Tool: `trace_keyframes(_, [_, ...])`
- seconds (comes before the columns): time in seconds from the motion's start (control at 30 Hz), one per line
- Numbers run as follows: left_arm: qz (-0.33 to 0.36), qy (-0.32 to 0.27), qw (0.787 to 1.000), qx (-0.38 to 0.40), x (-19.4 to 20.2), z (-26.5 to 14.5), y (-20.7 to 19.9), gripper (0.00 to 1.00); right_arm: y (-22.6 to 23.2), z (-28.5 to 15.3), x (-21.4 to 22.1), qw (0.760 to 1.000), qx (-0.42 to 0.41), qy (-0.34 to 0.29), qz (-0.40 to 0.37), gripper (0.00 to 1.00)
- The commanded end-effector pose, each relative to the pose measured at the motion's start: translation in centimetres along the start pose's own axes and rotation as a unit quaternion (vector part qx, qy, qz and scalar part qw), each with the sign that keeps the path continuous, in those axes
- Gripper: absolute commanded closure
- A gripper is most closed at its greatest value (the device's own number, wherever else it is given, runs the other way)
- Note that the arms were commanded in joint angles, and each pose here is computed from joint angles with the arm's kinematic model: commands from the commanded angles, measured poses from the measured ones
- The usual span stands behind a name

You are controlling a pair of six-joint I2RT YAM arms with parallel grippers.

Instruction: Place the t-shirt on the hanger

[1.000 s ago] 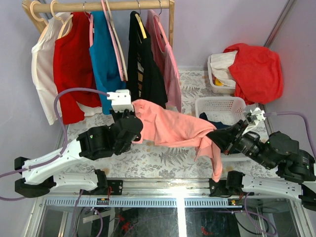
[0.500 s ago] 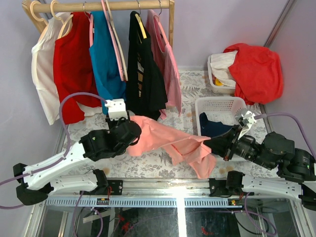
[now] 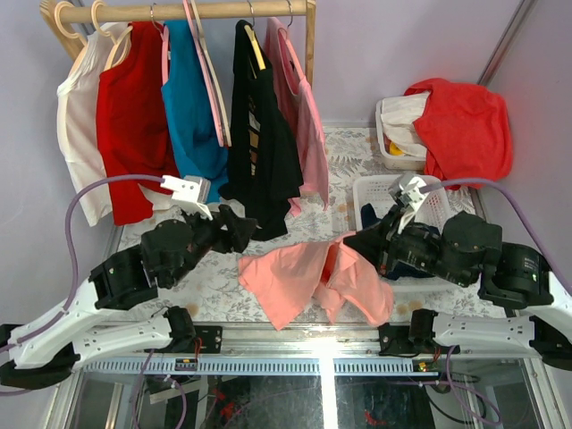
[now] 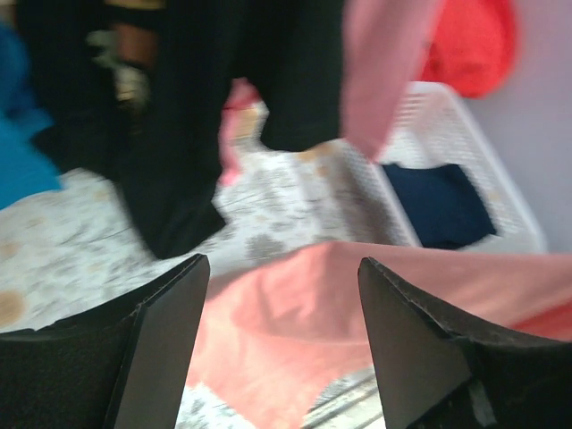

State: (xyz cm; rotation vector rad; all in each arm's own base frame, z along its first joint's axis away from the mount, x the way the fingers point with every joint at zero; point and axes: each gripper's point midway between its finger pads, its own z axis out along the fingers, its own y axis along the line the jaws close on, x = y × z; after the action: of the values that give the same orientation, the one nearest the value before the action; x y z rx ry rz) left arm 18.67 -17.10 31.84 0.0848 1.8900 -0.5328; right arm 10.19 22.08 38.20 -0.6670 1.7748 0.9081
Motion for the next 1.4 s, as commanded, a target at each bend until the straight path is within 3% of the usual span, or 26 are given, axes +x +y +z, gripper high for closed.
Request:
trace_keyframes(0.0, [0.021, -0.015, 0.977, 0.209, -1.4, -1.0, -7.9, 0.31, 1.4, 0.1, -4.6, 0.998, -0.016, -0.047, -0.031, 1.00])
trace_keyframes(0.13, [0.043, -0.003, 0.955, 0.293, -0.6, -1.1, -11.5, 0.30, 2.7, 1.1, -5.6, 0.998, -0.035, -0.044, -0.043, 1.00])
trace_keyframes(0.4, [0.077, -0.004, 0.927, 0.367, -0.5, -1.0, -15.1, 0.27, 4.8, 2.1, -6.8, 0.995, -0.075, -0.044, -0.049, 1.00])
trace_keyframes(0.7, [0.092, 0.002, 0.936, 0.339, 0.3, 1.6, -15.5, 0.27, 6.1, 3.0, -6.5, 0.993, -0.102, -0.037, -0.048, 1.00])
trace_keyframes(0.9, [0.083, -0.006, 0.920, 0.382, -0.3, 1.2, -17.6, 0.30, 6.2, 3.0, -6.5, 0.993, -0.106, -0.039, -0.046, 1.00])
trace_keyframes(1.0, [0.080, -0.003, 0.914, 0.398, -0.4, 1.1, -18.7, 0.43, 6.0, 3.1, -6.6, 0.993, -0.099, -0.041, -0.046, 1.00])
trace_keyframes(1.1, [0.079, 0.000, 0.912, 0.403, -0.6, 1.2, -19.4, 0.80, 5.5, 3.0, -6.5, 0.994, -0.088, -0.045, -0.046, 1.00])
trace_keyframes(1.13, [0.078, -0.001, 0.913, 0.401, -0.8, 1.2, -19.5, 0.88, 5.1, 3.0, -6.4, 0.995, -0.079, -0.046, -0.047, 1.00])
trace_keyframes(1.3, [0.078, -0.011, 0.918, 0.389, -2.5, 1.4, -20.0, 0.98, 2.9, 2.8, -6.1, 0.997, -0.026, -0.054, -0.043, 1.00])
trace_keyframes(1.37, [0.076, -0.018, 0.920, 0.384, -3.4, 1.3, -20.2, 0.99, 2.0, 2.5, -6.2, 0.997, -0.004, -0.058, -0.042, 0.94])
